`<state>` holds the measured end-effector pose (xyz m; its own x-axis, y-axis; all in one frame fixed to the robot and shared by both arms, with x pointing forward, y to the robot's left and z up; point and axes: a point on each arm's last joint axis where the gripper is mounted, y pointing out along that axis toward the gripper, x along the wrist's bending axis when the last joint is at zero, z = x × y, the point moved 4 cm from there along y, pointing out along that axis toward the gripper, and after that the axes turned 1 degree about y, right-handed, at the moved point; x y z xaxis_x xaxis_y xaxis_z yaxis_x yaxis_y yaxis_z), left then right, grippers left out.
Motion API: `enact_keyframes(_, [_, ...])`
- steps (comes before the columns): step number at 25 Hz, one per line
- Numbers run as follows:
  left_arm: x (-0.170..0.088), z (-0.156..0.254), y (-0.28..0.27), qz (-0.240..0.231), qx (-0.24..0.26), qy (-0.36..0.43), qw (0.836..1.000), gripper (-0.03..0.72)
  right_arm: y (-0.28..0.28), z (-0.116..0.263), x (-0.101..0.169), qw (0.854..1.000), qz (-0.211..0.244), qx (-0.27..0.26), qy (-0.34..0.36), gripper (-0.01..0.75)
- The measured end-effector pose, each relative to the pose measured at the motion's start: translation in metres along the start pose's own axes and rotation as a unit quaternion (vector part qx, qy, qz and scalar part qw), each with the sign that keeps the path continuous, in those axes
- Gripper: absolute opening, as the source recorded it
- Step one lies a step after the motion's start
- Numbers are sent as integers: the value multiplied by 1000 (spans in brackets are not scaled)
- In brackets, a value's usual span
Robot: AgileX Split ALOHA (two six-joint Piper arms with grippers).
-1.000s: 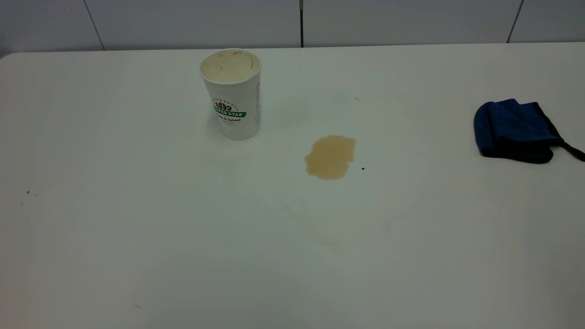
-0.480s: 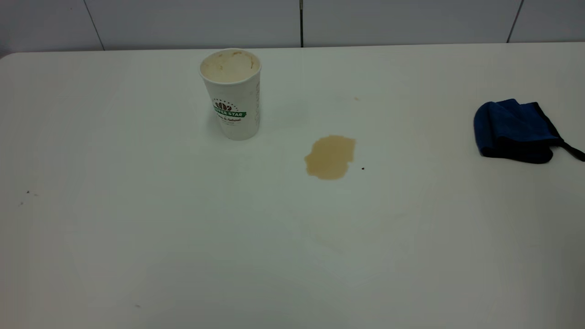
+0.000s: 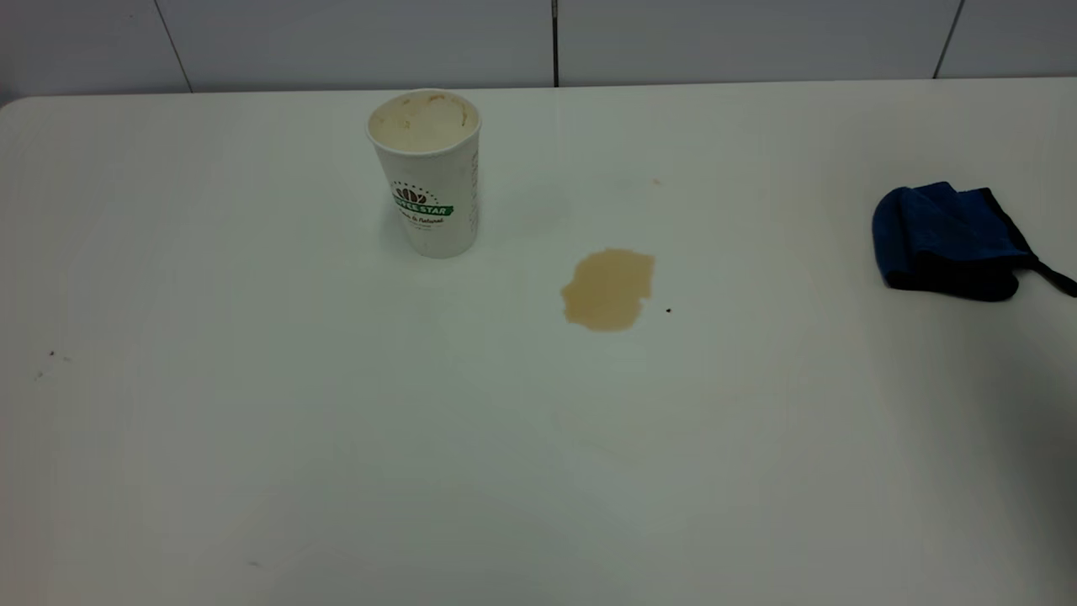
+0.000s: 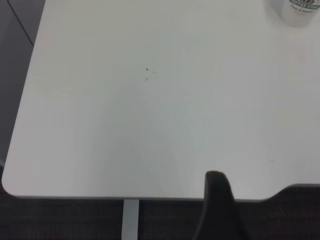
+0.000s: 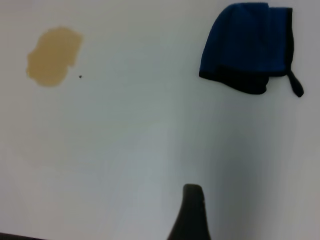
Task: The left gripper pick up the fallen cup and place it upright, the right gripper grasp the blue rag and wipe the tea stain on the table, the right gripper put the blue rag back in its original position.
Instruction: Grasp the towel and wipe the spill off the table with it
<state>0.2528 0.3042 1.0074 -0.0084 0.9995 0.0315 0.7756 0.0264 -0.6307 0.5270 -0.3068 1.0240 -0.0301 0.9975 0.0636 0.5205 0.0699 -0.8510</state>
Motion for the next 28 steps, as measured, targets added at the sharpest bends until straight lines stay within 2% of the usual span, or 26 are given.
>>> enact_keyframes(4, [0,0,0,0,0,0,1000,538,56,-7,-7,998,-3,57,8,727])
enact_keyframes(12, [0,0,0,0,0,0,1000,538,157,-12,-17,992,-9,126,31,727])
enact_keyframes(20, [0,0,0,0,0,0,1000,538,236,-27,-27,987,-12,156,33,726])
enact_keyframes(28, [0,0,0,0,0,0,1000,538,292,-36,-41,983,9,182,-10,717])
